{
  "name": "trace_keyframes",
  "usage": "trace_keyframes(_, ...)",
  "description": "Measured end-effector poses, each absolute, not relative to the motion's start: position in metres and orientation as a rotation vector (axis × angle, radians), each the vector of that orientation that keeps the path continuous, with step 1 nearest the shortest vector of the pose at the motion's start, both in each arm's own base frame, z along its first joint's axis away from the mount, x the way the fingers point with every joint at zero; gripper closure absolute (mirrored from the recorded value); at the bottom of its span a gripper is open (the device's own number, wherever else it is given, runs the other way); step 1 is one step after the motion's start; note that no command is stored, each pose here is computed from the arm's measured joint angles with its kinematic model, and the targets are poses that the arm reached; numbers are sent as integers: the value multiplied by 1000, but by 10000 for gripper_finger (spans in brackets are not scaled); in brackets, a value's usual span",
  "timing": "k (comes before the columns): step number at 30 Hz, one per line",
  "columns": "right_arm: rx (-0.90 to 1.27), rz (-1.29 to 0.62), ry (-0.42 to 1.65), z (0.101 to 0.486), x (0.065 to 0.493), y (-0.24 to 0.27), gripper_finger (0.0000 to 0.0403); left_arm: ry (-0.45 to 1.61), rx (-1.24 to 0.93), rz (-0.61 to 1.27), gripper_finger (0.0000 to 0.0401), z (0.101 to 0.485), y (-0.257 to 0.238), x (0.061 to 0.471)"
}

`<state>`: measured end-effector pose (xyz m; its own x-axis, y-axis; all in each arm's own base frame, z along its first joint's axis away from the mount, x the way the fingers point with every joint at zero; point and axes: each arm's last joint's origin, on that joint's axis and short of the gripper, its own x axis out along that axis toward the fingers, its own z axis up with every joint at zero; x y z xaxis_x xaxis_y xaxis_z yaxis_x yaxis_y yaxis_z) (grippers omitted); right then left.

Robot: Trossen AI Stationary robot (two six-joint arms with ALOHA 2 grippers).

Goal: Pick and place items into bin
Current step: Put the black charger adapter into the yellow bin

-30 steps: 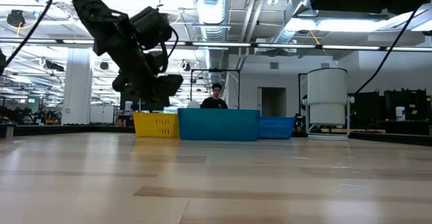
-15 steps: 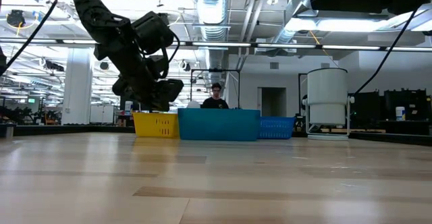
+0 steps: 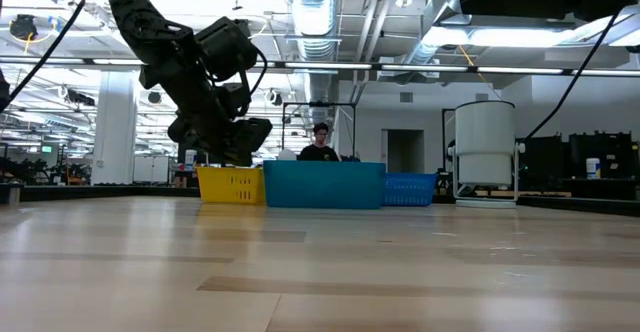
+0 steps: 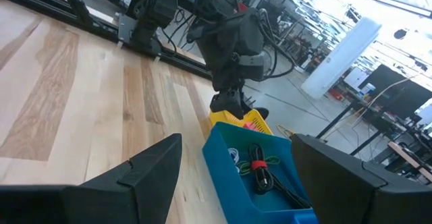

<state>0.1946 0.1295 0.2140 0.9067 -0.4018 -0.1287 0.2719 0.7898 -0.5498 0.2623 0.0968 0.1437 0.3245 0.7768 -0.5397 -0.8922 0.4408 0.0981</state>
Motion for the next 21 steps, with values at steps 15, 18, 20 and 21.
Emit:
trace_keyframes(15,-550,-367,245,214,195,130,127,590,-241,1051,249,143,96,263)
trace_keyframes(18,-550,-367,245,214,195,130,127,592,-244,1045,241,143,96,263)
trace_keyframes(20,-549,-367,245,214,195,130,127,591,-244,1045,224,143,96,263)
trace_keyframes(21,-549,-367,245,214,195,130,127,591,-244,1046,212,143,96,263)
